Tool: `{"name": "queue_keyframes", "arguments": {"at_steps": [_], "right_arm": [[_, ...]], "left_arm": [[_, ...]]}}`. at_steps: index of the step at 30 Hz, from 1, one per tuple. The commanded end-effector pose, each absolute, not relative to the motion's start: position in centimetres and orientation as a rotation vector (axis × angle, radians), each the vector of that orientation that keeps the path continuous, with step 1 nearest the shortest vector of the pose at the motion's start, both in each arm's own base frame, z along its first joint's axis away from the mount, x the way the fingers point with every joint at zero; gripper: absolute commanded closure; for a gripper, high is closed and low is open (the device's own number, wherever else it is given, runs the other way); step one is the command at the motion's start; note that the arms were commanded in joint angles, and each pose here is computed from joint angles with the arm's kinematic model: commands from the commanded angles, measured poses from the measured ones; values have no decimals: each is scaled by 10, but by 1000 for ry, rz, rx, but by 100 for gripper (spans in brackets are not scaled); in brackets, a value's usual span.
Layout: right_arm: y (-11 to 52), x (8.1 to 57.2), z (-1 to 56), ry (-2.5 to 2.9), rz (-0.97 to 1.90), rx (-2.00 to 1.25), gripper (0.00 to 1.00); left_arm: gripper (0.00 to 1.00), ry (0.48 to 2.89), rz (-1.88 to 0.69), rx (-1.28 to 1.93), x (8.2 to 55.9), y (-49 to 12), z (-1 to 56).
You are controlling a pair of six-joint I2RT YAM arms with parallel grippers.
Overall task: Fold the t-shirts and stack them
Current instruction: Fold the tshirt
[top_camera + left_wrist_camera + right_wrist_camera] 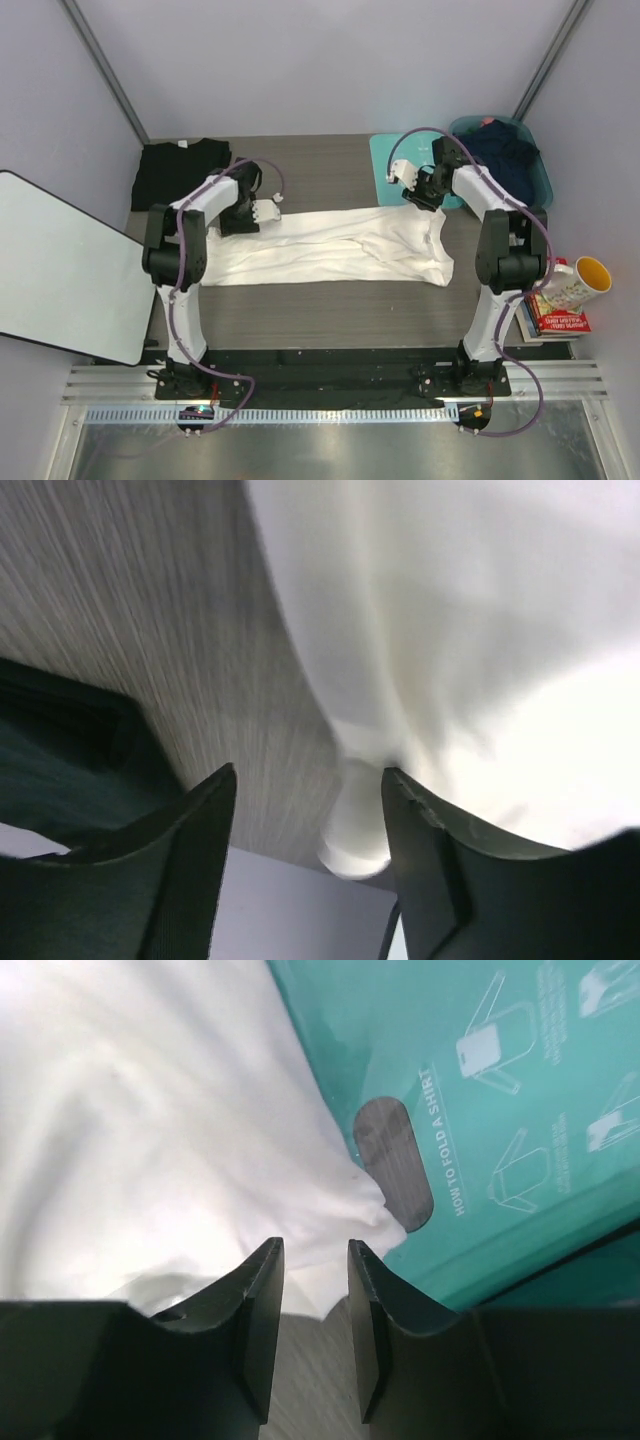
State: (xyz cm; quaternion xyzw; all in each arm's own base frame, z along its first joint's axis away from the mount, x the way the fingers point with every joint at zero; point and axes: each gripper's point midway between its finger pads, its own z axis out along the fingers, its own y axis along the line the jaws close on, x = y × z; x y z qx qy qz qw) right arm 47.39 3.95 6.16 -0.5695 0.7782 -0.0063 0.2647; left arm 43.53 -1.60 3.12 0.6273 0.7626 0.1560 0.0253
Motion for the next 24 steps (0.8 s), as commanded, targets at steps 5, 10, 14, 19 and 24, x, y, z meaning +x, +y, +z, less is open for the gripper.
{"name": "queue_keyframes", "arguments": {"at_steps": [5,10,14,19,24], "right_arm": [[127,367,152,1792,122,-1788,55],[155,335,109,1882,196,-1751,55],[167,352,90,1884,137,-1645,58],[174,361,77,1898,149,-1625,59],[186,366,75,1881,169,-1632,59]], "left_arm": [[0,2217,354,1944,395,-44,77],[0,2233,416,1876,407,-49,69],[0,2227,401,1843,411,-59,73],[0,2224,407,1813,415,-64,77],[0,2230,426,1792,417,-64,76]]}}
